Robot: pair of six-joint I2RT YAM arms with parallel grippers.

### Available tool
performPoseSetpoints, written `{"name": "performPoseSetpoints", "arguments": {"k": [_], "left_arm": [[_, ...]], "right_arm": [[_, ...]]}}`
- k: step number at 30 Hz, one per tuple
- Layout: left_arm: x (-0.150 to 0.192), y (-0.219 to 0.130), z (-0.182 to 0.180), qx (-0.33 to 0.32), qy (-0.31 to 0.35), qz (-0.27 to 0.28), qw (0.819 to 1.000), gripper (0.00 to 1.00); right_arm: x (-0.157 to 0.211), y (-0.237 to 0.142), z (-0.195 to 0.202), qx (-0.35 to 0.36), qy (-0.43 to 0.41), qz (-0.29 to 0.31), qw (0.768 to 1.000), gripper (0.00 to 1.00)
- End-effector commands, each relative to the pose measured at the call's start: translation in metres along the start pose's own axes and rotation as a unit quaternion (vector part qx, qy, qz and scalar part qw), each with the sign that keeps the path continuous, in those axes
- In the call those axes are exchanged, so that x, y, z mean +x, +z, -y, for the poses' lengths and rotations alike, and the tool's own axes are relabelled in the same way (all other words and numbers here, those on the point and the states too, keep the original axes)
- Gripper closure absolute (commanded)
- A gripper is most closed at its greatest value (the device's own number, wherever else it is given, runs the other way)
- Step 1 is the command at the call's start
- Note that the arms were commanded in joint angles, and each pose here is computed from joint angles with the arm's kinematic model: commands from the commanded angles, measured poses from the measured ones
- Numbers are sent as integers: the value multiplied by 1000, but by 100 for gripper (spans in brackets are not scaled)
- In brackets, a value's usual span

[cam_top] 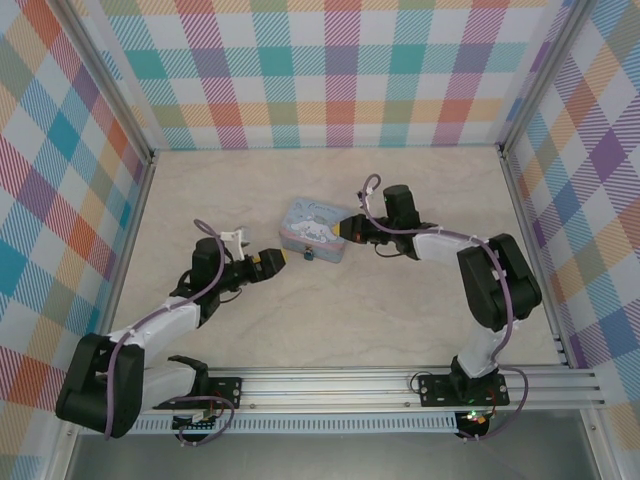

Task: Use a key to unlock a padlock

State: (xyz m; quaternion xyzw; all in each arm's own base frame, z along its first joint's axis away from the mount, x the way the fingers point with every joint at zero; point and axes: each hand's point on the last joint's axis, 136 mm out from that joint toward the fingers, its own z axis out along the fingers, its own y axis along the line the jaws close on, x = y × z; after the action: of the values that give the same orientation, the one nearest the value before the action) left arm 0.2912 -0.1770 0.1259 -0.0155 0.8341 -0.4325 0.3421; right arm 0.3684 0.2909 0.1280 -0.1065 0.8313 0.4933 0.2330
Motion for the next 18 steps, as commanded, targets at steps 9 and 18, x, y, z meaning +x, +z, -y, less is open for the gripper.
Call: {"name": "performPoseSetpoints", "arguments": {"k": [9,18], "left_arm": [[-3,38,15,69,169,-3,983,8],[7,76,14,105,153,-39,982,8]], "right_arm": [[-33,16,7,-2,-10,24,1000,97],[-16,27,33,46,37,-11,998,98]]}}
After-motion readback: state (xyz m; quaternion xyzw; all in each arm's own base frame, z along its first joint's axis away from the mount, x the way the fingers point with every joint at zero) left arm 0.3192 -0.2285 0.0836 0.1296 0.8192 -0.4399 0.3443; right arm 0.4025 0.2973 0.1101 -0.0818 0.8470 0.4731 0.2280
